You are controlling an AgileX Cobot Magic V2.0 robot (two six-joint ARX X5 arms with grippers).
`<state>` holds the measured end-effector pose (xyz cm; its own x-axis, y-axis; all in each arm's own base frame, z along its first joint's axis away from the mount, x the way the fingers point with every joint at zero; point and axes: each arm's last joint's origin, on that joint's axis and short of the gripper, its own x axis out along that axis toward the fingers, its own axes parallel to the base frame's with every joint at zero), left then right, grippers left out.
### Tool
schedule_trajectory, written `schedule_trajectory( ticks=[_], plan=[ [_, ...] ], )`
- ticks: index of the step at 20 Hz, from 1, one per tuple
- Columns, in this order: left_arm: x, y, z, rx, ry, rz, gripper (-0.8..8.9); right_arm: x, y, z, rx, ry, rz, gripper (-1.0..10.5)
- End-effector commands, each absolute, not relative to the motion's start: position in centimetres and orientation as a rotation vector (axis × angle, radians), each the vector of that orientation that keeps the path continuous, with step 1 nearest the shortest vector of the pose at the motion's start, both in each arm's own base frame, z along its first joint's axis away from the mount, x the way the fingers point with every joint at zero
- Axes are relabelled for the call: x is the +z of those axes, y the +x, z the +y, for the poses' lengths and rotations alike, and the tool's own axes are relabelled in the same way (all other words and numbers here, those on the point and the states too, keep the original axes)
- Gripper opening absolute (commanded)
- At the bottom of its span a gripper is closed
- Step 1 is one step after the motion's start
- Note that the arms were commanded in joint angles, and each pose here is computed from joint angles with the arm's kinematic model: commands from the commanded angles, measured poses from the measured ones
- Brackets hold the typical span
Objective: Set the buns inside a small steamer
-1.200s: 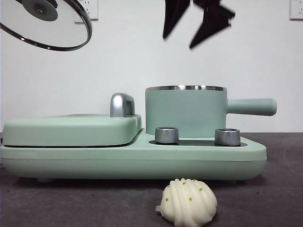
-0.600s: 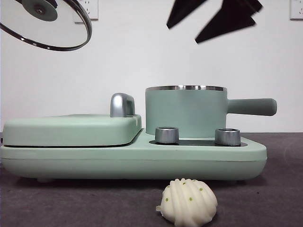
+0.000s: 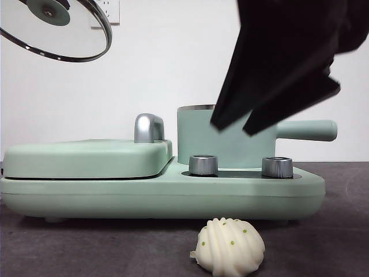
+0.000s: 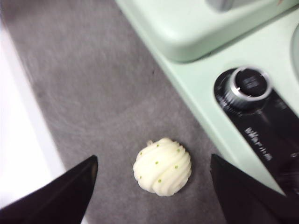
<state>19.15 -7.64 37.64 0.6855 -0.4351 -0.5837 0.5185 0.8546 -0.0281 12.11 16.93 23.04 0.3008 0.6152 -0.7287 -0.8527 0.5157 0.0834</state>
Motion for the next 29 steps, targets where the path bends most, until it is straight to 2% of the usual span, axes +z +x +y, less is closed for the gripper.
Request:
schedule_trajectory(
  ticks=[1, 6, 11, 17, 20, 22, 26, 29],
  plan=[
    [38.4, 19.2, -7.7, -0.543, 0.144, 0.57, 0.1, 21.8, 12.1, 18.0, 1.02, -0.444, 0.803, 3.8],
    [38.4, 19.2, -7.7, -0.543, 0.144, 0.57, 0.1, 19.4, 12.7, 19.2, 1.013, -0.551, 0.878, 3.8],
    [38.4, 19.2, -7.7, -0.543, 0.144, 0.57, 0.1, 17.9, 13.4, 20.2, 1.016, -0.563, 0.885, 4.3],
    [38.4, 19.2, -7.7, -0.543, 0.144, 0.57, 0.1, 16.3, 13.9, 20.9, 1.008, -0.584, 0.939, 4.3],
    [38.4, 19.2, -7.7, -0.543, 0.144, 0.57, 0.1, 15.7, 14.0, 21.0, 0.999, -0.584, 0.966, 3.4],
    [38.4, 19.2, -7.7, -0.543, 0.144, 0.57, 0.1, 15.6, 13.9, 21.0, 0.986, -0.568, 0.981, 2.6],
    [38.4, 19.2, -7.7, -0.543, 0.144, 0.57, 0.1, 17.0, 13.7, 20.5, 0.974, -0.535, 0.99, 2.5],
    [38.4, 19.2, -7.7, -0.543, 0.144, 0.57, 0.1, 19.5, 13.2, 19.5, 0.942, -0.504, 1.003, 2.5]
  ],
)
